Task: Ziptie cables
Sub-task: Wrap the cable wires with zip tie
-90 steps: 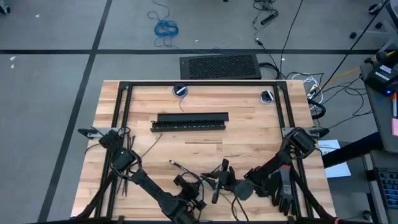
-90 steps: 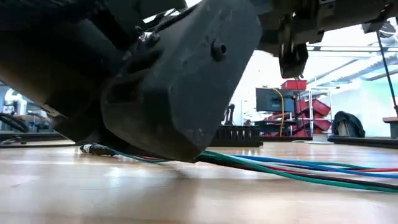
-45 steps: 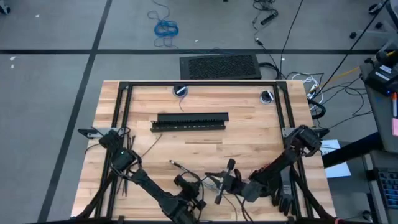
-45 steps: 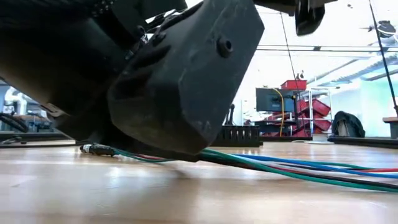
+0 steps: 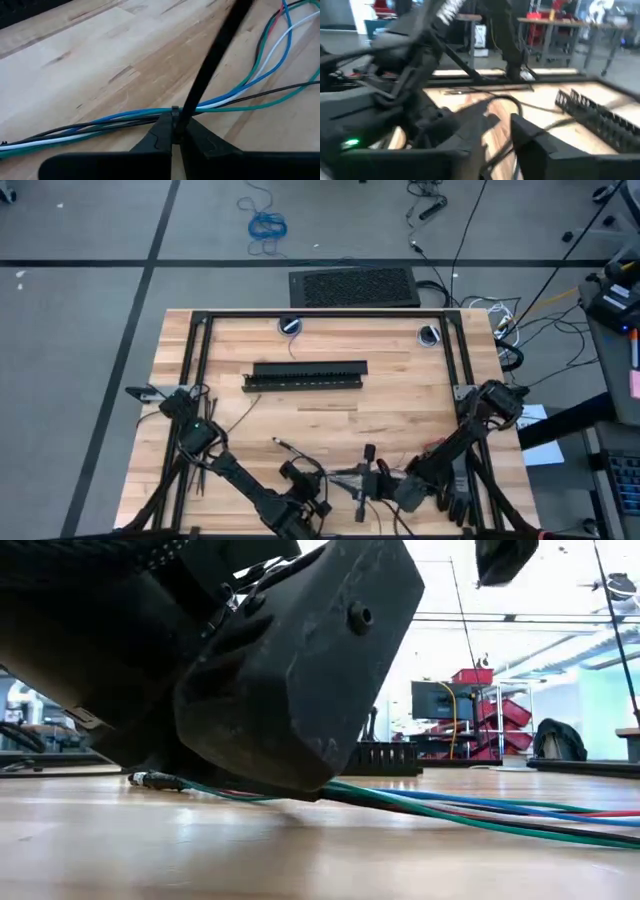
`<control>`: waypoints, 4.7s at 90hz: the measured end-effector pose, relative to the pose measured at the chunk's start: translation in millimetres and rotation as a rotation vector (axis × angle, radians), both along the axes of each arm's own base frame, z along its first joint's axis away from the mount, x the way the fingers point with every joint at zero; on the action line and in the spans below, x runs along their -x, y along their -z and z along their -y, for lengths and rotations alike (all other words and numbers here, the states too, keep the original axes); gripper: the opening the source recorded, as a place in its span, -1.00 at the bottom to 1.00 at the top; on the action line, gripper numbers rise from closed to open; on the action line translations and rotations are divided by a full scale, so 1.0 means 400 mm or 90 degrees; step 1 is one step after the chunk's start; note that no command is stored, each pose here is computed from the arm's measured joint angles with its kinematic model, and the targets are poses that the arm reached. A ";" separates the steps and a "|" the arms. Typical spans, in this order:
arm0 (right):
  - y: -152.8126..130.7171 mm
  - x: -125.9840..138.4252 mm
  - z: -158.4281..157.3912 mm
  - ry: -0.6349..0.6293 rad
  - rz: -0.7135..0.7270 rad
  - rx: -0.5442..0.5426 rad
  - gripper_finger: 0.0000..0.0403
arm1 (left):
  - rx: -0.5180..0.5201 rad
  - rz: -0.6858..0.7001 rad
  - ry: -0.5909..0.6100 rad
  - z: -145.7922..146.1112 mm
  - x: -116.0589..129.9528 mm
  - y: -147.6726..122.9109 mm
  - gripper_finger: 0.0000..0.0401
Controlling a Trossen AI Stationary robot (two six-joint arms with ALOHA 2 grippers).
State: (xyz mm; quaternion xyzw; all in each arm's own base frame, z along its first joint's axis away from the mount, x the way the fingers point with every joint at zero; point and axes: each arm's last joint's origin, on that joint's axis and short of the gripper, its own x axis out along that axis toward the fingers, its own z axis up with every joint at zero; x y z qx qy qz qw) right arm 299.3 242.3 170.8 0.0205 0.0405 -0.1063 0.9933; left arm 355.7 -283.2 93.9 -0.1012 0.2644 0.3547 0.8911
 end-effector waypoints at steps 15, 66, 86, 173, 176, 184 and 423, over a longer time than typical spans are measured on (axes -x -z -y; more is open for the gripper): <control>0.015 -0.012 0.018 0.016 -0.017 -0.048 -0.11 | -0.001 0.000 0.000 0.000 0.000 0.000 -0.91; 0.026 -0.029 0.043 0.025 -0.039 -0.059 -0.96 | -0.003 0.002 0.000 0.000 0.000 0.000 -0.91; 0.027 -0.030 0.051 0.062 -0.041 -0.013 -1.00 | -0.008 0.007 -0.001 -0.001 0.000 -0.001 -0.91; -0.050 -0.009 0.073 0.132 -0.061 0.151 -1.00 | 0.001 0.030 -0.004 0.010 -0.016 0.080 -0.91; -0.053 -0.009 0.073 0.134 -0.060 0.153 -1.00 | 0.000 0.029 -0.003 0.010 -0.016 0.080 -0.91; -0.059 -0.012 0.074 0.111 -0.050 0.129 -1.00 | -0.032 0.004 0.025 0.013 -0.015 0.080 -0.91; -0.038 0.012 0.038 0.036 -0.097 0.199 -1.00 | -0.080 -0.110 0.148 0.024 0.013 -0.088 -0.59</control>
